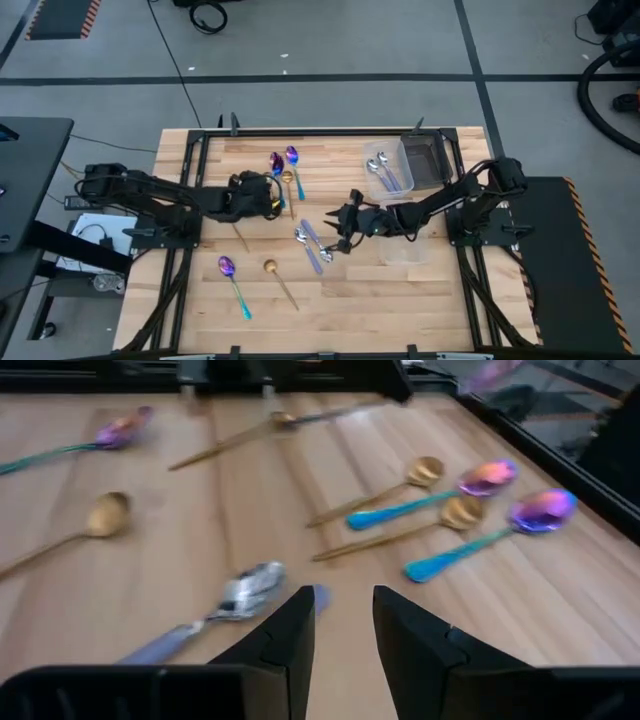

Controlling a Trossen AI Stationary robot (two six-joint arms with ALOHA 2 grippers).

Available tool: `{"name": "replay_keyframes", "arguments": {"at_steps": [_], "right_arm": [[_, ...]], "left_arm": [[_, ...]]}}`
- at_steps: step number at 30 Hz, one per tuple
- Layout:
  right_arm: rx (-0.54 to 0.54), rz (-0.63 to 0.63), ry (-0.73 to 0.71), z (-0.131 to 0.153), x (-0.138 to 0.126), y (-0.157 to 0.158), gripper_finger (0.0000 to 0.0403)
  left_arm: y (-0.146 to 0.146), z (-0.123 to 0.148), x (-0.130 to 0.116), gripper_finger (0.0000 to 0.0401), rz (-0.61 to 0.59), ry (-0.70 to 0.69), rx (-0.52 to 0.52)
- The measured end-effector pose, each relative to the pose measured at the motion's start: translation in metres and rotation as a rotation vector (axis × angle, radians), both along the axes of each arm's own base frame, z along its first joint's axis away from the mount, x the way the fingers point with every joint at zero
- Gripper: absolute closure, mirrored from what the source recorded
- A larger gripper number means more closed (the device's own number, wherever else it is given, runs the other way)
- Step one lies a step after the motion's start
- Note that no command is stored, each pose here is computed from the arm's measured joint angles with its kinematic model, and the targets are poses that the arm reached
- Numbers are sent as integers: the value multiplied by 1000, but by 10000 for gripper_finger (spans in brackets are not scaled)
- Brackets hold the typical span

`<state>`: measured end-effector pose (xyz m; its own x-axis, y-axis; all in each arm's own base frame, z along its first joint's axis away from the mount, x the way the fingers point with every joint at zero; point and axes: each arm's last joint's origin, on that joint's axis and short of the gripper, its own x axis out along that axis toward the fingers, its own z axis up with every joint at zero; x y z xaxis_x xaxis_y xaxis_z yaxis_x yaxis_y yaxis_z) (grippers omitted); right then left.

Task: Sort silverware by color (type)
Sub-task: Put the blue spoon into the black bin

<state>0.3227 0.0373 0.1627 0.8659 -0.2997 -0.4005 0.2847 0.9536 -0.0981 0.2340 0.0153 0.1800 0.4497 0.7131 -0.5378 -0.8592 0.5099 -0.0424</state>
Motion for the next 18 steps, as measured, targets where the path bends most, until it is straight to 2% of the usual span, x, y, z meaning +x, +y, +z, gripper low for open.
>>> {"name": "replay_keyframes", "arguments": {"at_steps": [4, 11, 18], "right_arm": [[13, -33, -28, 2, 2, -11, 289], [66, 33, -63, 10, 4, -27, 282], [85, 41, -166, 27, 4, -45, 247]], "left_arm": [[-4, 14, 12, 383, -81, -78, 112], [-9, 37, 27, 383, -206, -184, 268], [-9, 49, 31, 383, -254, -257, 320]]}}
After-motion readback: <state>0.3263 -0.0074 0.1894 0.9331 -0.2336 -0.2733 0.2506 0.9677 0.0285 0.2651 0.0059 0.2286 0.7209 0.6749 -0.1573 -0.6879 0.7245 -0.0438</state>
